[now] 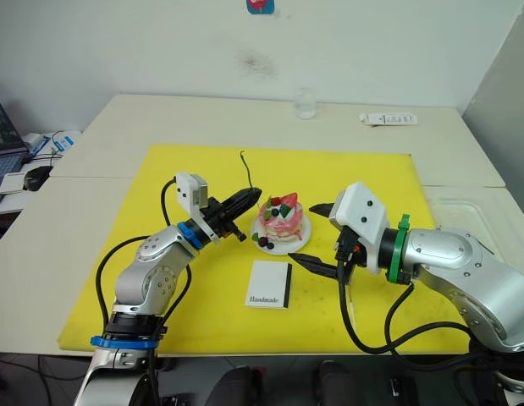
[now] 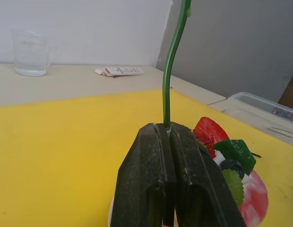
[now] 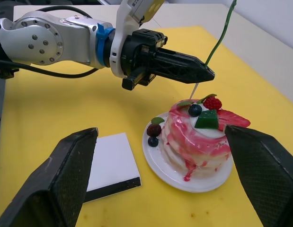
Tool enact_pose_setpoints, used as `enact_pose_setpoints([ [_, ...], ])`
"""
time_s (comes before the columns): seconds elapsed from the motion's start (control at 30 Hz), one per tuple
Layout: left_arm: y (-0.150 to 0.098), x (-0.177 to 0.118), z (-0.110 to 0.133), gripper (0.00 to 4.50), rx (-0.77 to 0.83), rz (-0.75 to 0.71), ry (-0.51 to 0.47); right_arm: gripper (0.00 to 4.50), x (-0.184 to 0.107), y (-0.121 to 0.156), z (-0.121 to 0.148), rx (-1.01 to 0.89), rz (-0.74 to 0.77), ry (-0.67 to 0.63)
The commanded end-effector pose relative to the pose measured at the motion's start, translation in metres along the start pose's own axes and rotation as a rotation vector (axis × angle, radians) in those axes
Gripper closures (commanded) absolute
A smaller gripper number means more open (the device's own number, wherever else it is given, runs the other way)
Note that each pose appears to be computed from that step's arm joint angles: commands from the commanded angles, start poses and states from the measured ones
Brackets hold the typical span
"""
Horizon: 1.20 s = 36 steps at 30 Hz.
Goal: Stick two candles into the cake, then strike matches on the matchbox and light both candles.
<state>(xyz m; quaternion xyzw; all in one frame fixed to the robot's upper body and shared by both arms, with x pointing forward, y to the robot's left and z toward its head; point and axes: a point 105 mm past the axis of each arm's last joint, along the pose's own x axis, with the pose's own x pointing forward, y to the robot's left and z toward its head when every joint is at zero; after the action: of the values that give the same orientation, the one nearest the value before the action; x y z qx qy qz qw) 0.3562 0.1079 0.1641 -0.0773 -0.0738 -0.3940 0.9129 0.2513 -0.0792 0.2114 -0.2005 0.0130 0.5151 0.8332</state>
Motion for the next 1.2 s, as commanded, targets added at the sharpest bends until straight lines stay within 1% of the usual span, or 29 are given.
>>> enact_pose_setpoints([
  [0.03,0.0,0.0,0.006,4.5,0.013,-0.005,-0.037,0.04,-0.003,0.003,0.012,-0.05,0.0,-0.039],
  [0.37,-0.002,0.002,0.006,4.5,0.007,-0.031,-0.04,0.04,-0.002,0.004,0.01,-0.046,0.001,-0.035],
  [0.63,-0.002,-0.004,0.018,4.5,0.031,-0.033,-0.06,0.04,-0.002,0.006,0.008,-0.046,0.003,-0.031],
  [0.83,-0.007,-0.005,0.021,4.5,0.035,-0.047,-0.063,0.04,-0.002,0.006,0.008,-0.046,0.003,-0.031],
  [1.03,-0.016,-0.002,0.014,4.5,0.031,-0.079,-0.049,0.04,-0.002,0.006,0.007,-0.05,0.001,-0.025],
  [1.2,-0.015,0.001,0.011,4.5,0.034,-0.075,-0.048,0.04,-0.002,0.006,0.007,-0.051,0.002,-0.025],
])
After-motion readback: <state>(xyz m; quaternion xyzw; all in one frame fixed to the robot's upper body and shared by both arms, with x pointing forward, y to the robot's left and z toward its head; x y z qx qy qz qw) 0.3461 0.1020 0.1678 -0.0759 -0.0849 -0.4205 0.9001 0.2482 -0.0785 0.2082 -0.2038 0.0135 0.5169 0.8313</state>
